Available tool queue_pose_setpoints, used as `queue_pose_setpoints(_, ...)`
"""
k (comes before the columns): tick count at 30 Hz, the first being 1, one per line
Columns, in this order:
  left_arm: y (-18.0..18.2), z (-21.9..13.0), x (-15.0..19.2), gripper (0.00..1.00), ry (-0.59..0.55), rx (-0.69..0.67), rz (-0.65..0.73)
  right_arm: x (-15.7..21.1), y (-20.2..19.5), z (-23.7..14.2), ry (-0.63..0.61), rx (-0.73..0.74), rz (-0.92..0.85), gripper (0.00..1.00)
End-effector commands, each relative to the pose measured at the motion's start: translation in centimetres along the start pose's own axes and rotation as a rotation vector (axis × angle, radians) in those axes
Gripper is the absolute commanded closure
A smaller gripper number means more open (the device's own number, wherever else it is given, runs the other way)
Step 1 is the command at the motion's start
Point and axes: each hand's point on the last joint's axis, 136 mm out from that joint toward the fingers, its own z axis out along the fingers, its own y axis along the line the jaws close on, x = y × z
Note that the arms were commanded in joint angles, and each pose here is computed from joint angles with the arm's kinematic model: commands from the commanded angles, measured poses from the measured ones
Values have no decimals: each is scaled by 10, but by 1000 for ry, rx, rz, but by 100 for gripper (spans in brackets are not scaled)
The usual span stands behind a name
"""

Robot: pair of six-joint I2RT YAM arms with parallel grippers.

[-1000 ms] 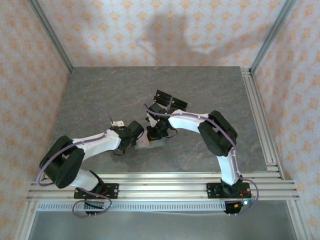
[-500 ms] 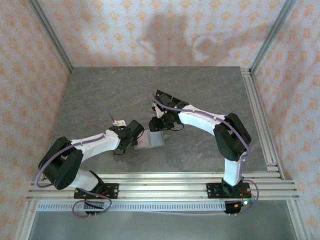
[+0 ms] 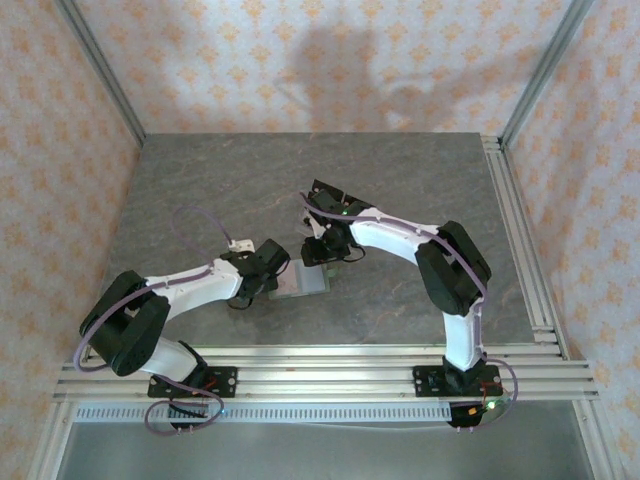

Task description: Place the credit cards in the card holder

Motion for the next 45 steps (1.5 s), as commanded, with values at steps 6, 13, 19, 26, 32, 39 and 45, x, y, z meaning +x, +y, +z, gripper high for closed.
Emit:
queue_pose_setpoints(6,-7,1,-4,0,-14,14,-3,-2,7,-24,-51,44,-51,56)
queue_pose_setpoints(13,-7,-4,-8,0,-31,31,-15,-8,12,-33,-67,44,-69,55)
queue_pose_setpoints(19,-8,-14,-12,0,-55,68,-41,-12,18,-31,-64,33,-95,55)
queue_pose_setpoints(26,-14,-17,-11,0,-60,109,-51,-14,23,-20,-29,19,-112,55)
queue_pose_setpoints(32,-22,-11,-5,0,-45,120,-49,-15,19,-12,-11,40,-119,55)
queue_pose_setpoints(39,-26,-7,-1,0,-40,113,-35,-11,11,-5,5,72,-125,55)
queue_pose_setpoints(45,-23,-4,3,0,-36,101,-29,-10,12,-4,4,62,-117,56)
